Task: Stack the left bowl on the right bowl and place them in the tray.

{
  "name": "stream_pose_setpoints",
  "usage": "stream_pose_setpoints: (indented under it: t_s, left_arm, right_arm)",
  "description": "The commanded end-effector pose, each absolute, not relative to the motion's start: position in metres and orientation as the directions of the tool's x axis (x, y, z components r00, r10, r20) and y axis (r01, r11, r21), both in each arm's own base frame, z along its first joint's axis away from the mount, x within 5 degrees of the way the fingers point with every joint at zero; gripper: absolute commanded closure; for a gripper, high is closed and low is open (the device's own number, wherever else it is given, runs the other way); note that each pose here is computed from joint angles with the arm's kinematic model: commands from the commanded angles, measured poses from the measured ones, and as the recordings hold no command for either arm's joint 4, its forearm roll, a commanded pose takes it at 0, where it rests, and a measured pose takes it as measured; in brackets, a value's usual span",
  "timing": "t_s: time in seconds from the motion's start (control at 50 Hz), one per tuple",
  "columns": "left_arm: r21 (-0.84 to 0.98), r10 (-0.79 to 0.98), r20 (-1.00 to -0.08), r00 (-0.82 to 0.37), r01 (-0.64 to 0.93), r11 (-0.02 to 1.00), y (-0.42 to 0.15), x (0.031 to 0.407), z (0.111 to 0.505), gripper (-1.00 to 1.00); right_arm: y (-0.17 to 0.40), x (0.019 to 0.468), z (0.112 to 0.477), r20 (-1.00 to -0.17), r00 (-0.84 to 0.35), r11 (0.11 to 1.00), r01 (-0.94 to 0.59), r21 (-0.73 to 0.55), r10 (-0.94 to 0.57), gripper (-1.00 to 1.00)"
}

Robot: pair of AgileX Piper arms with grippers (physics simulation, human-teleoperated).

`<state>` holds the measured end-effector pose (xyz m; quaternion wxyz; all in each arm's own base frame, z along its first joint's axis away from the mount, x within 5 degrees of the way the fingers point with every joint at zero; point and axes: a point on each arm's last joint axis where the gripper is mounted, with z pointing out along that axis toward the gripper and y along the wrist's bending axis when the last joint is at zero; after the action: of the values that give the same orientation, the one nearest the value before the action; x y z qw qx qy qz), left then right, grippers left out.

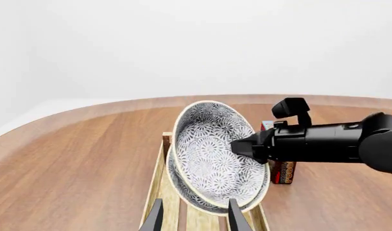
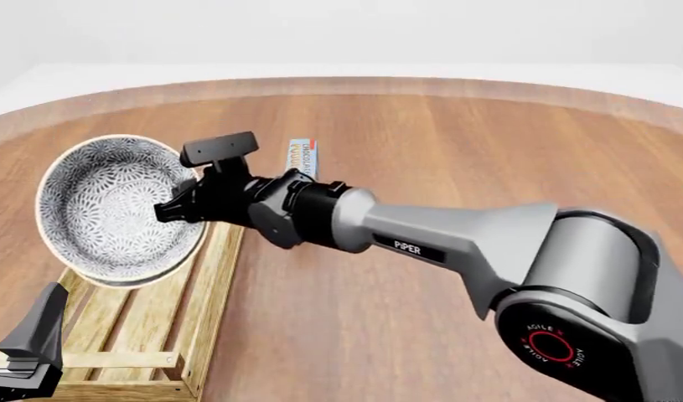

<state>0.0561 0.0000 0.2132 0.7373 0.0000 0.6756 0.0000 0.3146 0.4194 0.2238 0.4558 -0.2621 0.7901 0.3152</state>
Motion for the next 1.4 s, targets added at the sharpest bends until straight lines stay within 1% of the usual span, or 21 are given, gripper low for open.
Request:
stream_pose_setpoints:
  t_s: [0.02,0.2,0.32,0.44,0.6,0.72,0.86,1.06,1.08,1.4]
  left_arm:
    - [0.000,0.000,-0.996,0.087,0.000,1.000,0.000,0.056,0.213,-1.00]
    - [0.000,0.000,-0.996,0.087,0.000,1.000,0.000,0.056,0.213,-1.00]
    - [0.000,0.000,-0.996,0.087,0.000,1.000,0.000,0.056,0.213,-1.00]
    - [0.000,0.000,-0.996,0.087,0.000,1.000,0.000,0.056,0.213,-1.00]
    - [0.000,0.000,-0.996,0.087,0.000,1.000,0.000,0.056,0.213,-1.00]
    - [0.000,0.000,-0.996,0.087,0.000,1.000,0.000,0.056,0.213,-1.00]
    - [0.000,0.000,-0.996,0.087,0.000,1.000,0.000,0.056,0.213,-1.00]
    - [0.000,0.000,-0.996,0.087,0.000,1.000,0.000,0.056,0.213,-1.00]
    - [0.000,0.000,-0.996,0.087,0.000,1.000,0.000,0.056,0.213,-1.00]
    - [0.000,0.000,-0.996,0.087,0.000,1.000,0.000,0.056,0.213,-1.00]
  right_arm:
    - [0.424,0.316,0.217,-0.864,-0.498,0.667,-0.669,0.330,-0.072,1.00]
    - [0.425,0.317,0.213,-0.863,-0.499,0.669,-0.667,0.328,-0.075,1.00]
    - [0.430,0.315,0.200,-0.857,-0.506,0.667,-0.672,0.322,-0.096,1.00]
    - [0.430,0.314,0.199,-0.857,-0.506,0.666,-0.673,0.322,-0.098,1.00]
    - [0.435,0.314,0.184,-0.851,-0.512,0.668,-0.675,0.313,-0.119,1.00]
    - [0.436,0.312,0.183,-0.849,-0.515,0.667,-0.676,0.314,-0.123,1.00]
    - [0.438,0.314,0.172,-0.843,-0.518,0.671,-0.678,0.300,-0.146,1.00]
    - [0.442,0.311,0.170,-0.842,-0.511,0.665,-0.691,0.285,-0.170,1.00]
    - [0.443,0.308,0.170,-0.844,-0.507,0.660,-0.696,0.282,-0.174,-1.00]
    - [0.443,0.306,0.172,-0.844,-0.510,0.657,-0.695,0.291,-0.166,-1.00]
